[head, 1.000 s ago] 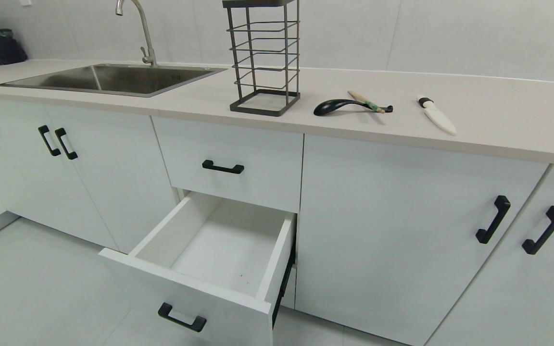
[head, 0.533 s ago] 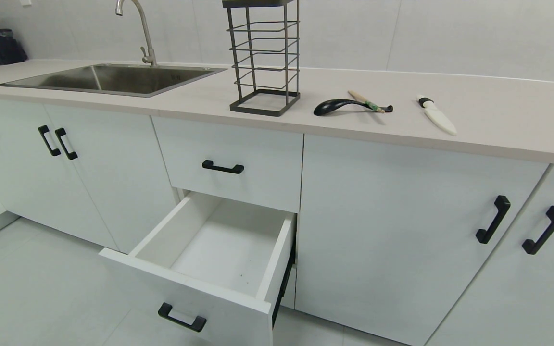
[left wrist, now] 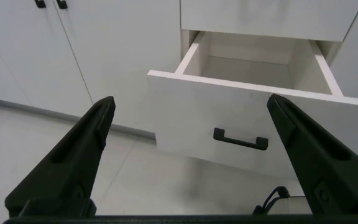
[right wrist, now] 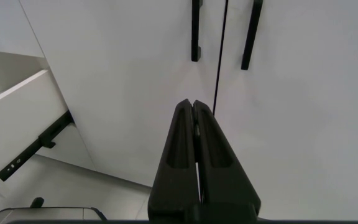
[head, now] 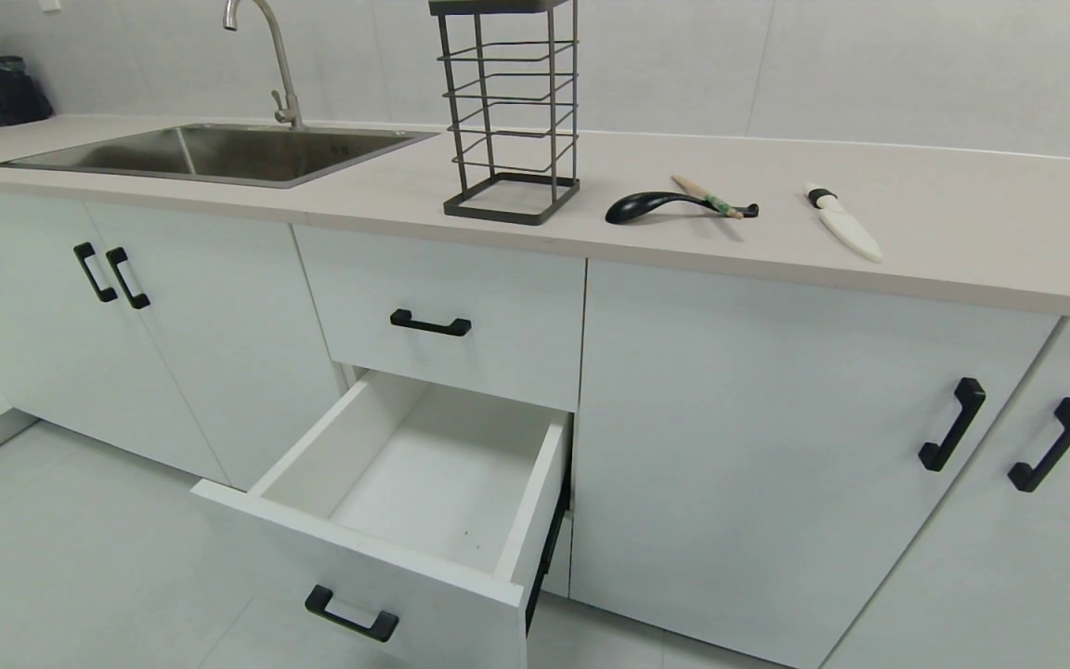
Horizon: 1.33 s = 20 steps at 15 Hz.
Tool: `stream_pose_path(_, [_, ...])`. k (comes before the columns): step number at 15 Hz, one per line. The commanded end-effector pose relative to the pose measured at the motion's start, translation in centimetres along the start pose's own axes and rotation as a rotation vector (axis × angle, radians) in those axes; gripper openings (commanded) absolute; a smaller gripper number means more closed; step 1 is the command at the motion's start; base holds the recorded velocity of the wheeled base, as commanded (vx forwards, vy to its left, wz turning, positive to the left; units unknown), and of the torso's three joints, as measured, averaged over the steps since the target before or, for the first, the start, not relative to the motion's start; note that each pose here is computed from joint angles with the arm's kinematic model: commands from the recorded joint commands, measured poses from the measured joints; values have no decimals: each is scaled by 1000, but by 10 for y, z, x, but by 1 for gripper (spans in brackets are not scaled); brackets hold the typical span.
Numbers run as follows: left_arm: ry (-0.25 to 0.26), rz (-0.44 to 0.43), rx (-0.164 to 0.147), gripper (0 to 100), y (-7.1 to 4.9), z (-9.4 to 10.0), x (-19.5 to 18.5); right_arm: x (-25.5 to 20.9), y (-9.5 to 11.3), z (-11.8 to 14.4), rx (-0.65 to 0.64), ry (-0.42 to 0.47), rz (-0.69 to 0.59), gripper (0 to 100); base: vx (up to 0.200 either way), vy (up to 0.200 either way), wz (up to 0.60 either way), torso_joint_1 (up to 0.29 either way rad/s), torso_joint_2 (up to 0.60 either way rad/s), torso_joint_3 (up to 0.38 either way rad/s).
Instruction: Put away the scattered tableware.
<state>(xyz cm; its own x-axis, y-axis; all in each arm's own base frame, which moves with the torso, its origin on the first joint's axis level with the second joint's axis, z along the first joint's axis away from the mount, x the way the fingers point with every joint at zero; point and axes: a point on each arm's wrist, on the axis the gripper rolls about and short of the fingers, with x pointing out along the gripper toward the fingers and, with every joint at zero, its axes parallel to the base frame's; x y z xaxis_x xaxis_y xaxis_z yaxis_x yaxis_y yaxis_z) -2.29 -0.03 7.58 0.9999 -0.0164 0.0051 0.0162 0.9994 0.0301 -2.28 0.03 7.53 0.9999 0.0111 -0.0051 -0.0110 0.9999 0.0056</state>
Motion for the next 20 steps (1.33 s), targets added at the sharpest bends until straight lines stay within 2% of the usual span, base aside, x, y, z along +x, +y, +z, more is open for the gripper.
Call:
stream_pose_path(1, [2, 3, -21, 100, 0, 0, 0, 0, 0, 0, 5, 1, 1, 0, 0, 0, 0, 0, 0, 0])
stream_pose_path(12, [2, 1, -24, 100, 0, 0, 0, 0, 0, 0, -1, 1, 1, 0, 0, 0, 0, 5, -7, -3])
stream_pose_path(17, [2, 1, -25, 100, 0, 0, 0, 0, 0, 0, 1, 1, 1, 0, 0, 0, 0, 212, -128, -106])
stream_pose_path(20, [2, 1, -24, 100, 0, 0, 0, 0, 0, 0, 2, 1, 1, 0, 0, 0, 0, 235, -595, -214])
